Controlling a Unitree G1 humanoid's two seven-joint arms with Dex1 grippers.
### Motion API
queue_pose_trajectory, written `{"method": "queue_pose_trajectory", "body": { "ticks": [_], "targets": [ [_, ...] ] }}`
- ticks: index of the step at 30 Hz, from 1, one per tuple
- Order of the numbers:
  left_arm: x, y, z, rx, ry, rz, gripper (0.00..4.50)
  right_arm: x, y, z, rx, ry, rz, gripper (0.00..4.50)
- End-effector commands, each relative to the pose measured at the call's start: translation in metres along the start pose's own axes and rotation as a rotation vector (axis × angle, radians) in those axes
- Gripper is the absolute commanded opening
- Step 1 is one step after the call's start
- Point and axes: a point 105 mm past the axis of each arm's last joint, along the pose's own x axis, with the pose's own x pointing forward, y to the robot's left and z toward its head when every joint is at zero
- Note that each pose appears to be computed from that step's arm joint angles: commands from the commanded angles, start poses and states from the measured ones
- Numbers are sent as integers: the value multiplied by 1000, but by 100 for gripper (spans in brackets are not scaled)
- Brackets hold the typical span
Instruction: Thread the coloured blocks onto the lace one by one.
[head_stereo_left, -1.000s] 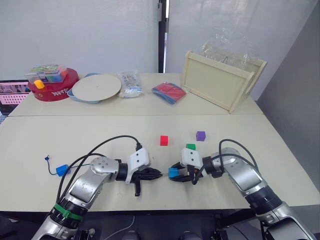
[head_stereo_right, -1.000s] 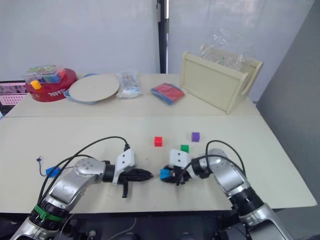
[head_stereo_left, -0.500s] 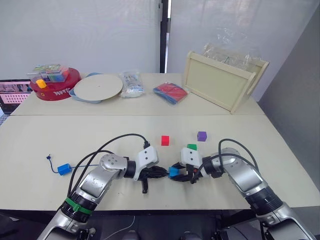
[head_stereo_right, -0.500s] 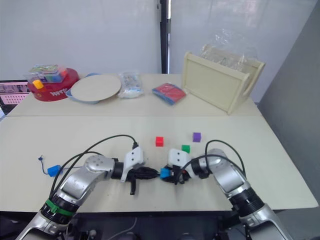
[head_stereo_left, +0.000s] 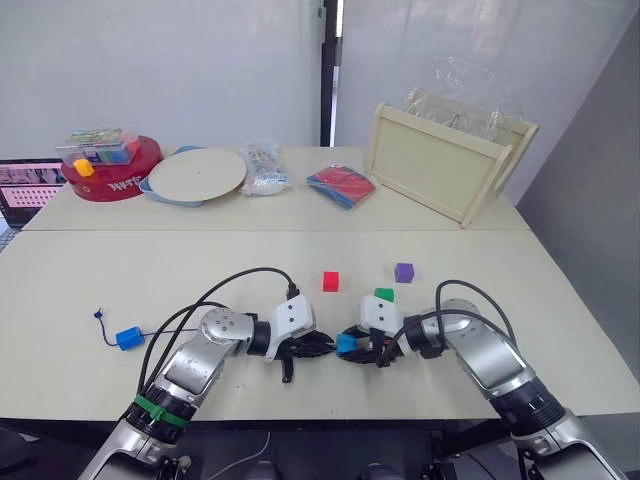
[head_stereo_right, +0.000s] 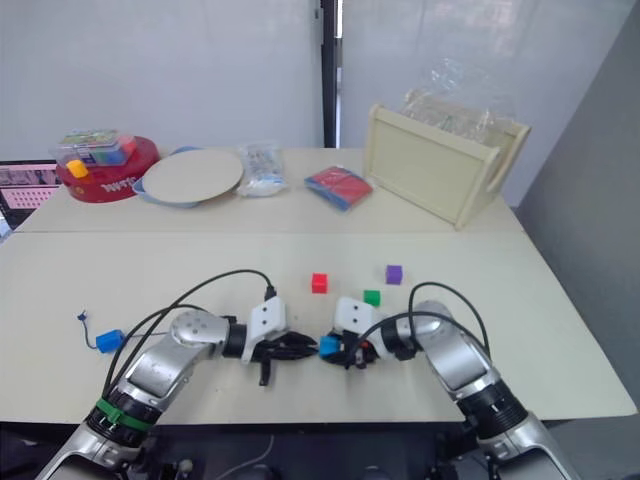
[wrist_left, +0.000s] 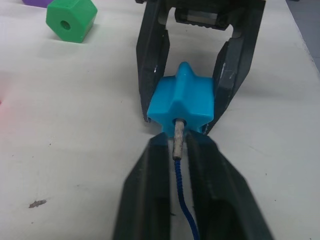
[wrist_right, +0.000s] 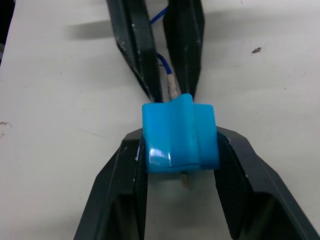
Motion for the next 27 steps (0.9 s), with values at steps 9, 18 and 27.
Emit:
{"method": "queue_pose_trajectory", "body": {
  "ticks": [9, 18, 27],
  "targets": [
    [-38, -2, -11, 20, 61, 22, 261, 9, 9, -4, 13, 20, 33, 136],
    [-33, -2, -31, 15, 89, 28, 178, 7, 9, -4, 17, 30, 28, 136],
    [-22, 0, -20, 19, 43, 28, 6, 5, 10, -5, 21, 37, 22, 136]
  ]
}}
